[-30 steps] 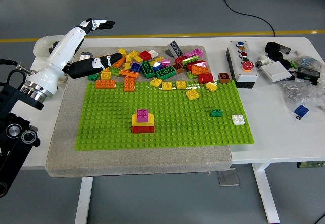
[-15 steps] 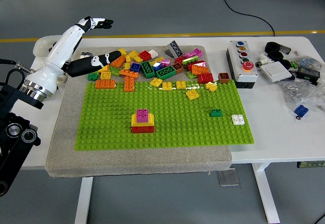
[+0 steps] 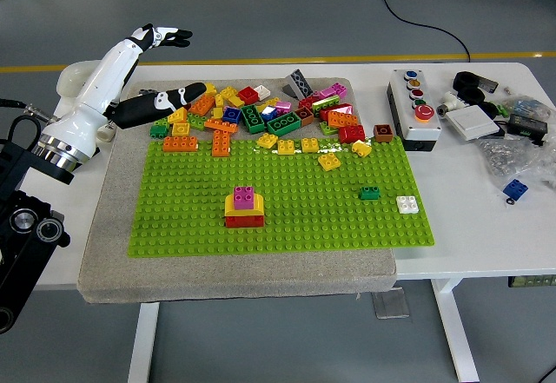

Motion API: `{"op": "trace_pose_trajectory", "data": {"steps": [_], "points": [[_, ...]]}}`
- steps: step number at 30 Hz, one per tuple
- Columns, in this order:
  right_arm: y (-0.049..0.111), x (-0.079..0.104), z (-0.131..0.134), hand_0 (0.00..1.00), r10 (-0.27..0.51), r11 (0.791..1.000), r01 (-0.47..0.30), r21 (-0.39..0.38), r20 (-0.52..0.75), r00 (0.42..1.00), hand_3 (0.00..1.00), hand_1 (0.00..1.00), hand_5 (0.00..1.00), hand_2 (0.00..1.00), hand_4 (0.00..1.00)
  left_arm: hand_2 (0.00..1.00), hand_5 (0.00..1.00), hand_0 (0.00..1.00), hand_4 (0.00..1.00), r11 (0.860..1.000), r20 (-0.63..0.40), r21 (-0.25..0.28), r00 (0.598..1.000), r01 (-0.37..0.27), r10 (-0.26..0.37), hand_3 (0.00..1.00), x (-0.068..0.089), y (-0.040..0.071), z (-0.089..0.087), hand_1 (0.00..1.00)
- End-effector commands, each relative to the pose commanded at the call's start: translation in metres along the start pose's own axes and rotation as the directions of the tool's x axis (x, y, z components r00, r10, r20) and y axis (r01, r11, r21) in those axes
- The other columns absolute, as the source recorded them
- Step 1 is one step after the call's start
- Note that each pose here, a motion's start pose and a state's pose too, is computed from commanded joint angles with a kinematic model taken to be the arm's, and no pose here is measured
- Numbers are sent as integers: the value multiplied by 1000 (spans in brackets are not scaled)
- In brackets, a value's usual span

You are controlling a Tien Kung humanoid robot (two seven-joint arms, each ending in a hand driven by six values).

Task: Pick up the brick,pile it on top of brick,press brick,pick up the brick,pile it on top of brick,press brick

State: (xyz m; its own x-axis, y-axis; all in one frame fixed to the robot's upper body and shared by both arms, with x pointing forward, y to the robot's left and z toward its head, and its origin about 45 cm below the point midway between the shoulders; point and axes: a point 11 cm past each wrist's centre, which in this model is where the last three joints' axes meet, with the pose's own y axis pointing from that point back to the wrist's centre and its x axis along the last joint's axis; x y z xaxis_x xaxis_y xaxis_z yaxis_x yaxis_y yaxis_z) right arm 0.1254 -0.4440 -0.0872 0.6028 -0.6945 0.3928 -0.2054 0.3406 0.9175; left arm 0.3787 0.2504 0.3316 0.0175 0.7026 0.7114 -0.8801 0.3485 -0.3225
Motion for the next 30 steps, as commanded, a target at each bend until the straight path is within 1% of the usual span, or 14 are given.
{"op": "trace_pose_trajectory", "data": {"steps": [30], "points": [[0, -2, 0, 742, -5, 1000, 5, -1, -23, 1000, 608, 649, 389, 717, 819, 758, 768, 963, 998, 1000, -10, -7, 1000, -25, 25, 779, 2, 0, -1, 785]]}}
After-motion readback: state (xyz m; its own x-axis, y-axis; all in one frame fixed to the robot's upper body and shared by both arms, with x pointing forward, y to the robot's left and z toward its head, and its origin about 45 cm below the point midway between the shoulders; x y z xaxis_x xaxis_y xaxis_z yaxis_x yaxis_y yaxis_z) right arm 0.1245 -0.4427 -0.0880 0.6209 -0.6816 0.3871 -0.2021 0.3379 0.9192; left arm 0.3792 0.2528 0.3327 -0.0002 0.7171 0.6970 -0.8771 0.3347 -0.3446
